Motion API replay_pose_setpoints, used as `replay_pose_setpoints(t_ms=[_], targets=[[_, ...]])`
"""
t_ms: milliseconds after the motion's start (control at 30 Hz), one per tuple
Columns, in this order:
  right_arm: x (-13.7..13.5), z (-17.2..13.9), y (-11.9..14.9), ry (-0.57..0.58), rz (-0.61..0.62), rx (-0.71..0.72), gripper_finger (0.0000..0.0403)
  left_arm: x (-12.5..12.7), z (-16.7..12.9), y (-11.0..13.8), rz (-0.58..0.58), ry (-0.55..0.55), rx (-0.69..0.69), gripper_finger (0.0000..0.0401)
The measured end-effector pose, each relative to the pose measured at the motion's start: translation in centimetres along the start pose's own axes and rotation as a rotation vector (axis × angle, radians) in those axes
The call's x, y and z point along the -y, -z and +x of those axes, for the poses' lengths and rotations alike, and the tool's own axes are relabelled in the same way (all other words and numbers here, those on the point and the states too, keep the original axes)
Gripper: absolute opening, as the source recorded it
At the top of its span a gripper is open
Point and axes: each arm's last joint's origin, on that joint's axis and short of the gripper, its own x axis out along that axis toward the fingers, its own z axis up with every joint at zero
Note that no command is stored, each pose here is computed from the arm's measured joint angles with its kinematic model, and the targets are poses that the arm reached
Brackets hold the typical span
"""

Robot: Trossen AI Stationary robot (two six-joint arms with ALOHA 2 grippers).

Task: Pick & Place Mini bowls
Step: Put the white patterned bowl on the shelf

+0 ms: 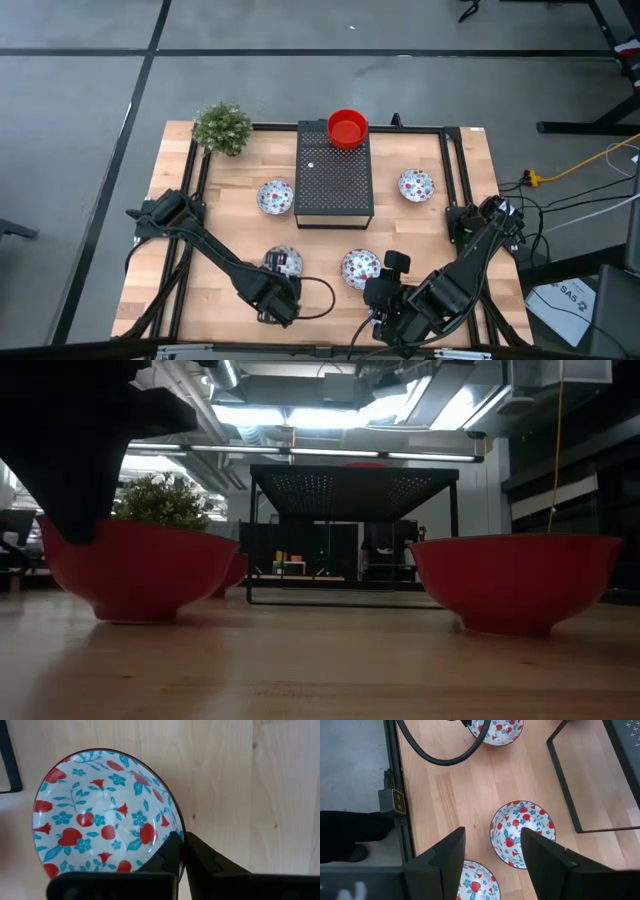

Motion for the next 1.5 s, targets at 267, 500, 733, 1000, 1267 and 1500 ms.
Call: replay_pose_setpoints(t_ms=[267, 500, 733, 1000, 1267, 1500], targets=[[0.0, 0.0, 0.0, 0.000, -0.002, 0.001, 0.0190, -0.5, -2.0, 0.2, -0.050, 0.043, 0.031, 0.0004], [0.0, 0.0, 0.0, 0.000, -0.003, 0.001, 0.0190, -1.6, -4.8, 0.6, -0.113, 0.078, 0.088, 0.0003], [0.1, 0.0, -0.1, 0.017, -0.004, 0.023, 0.0190, -3.2, -8.4, 1.3, -0.186, 0.086, 0.194, 0.0003], [0.1, 0.0, -0.1, 0.017, -0.007, 0.023, 0.0190, -5.8, -13.3, 2.7, -0.252, 0.034, 0.410, 0.0003], [0.1, 0.0, -0.1, 0.018, -0.016, 0.022, 0.0190, -9.7, -17.1, 3.7, -0.309, 0.001, 0.574, 0.0003], [0.2, 0.0, -0.1, 0.045, -0.034, 0.043, 0.0190, -13.0, -18.4, 2.7, -0.234, -0.032, 0.614, 0.0003]])
